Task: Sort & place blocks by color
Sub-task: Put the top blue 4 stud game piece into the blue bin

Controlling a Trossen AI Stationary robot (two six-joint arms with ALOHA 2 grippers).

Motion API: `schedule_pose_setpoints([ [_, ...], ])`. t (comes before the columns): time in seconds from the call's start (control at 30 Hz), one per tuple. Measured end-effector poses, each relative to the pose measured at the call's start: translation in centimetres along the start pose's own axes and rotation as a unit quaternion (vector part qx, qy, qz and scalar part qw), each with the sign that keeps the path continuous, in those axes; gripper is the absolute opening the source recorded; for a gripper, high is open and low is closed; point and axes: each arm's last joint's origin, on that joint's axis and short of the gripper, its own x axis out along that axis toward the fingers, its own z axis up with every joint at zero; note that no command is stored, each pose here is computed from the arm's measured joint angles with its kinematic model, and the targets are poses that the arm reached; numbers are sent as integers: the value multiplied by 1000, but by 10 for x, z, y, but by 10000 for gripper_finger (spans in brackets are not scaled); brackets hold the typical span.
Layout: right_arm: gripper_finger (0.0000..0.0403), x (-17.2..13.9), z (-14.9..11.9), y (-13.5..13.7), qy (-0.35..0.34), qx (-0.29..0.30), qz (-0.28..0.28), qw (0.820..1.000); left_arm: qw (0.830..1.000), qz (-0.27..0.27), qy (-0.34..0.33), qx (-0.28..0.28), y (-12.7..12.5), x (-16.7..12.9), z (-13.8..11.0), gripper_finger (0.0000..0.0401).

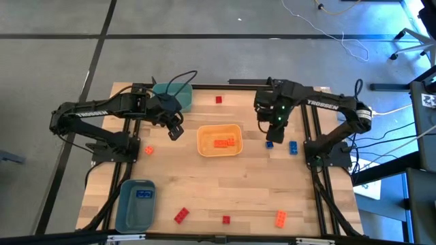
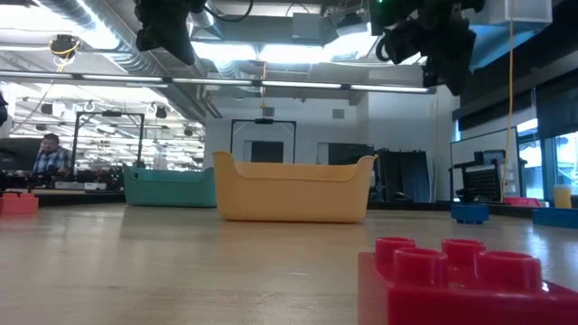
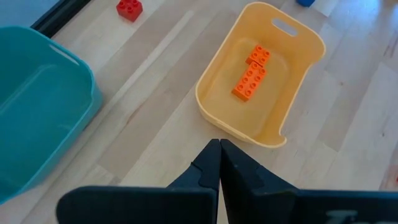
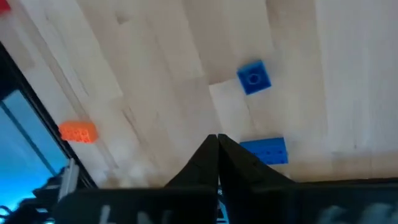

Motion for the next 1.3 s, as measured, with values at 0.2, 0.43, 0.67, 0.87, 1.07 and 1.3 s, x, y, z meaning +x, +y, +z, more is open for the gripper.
schedule_pose_setpoints([
  [0.2, 52, 6, 2, 9, 10, -49, -56, 997, 1000, 0, 0, 0, 0, 0, 0, 0],
  [0.43, 120, 10, 9, 12, -5, -79, -98, 992, 1000, -1, 0, 0, 0, 0, 0, 0],
  [0.67, 180, 11, 14, 12, -21, -71, -142, 987, 1000, -7, 0, 7, -4, 0, -1, 0],
  [0.87, 186, 11, 23, 13, -68, -83, -140, 984, 1000, -12, 1, 8, -7, -1, -3, 0],
  [1.07, 186, 11, 33, 15, -117, -46, -119, 985, 1000, -12, 2, 9, -7, -1, -3, 0],
  [1.3, 186, 24, 40, 12, -72, -84, -125, 986, 1000, -12, 2, 12, -7, -1, -3, 0],
])
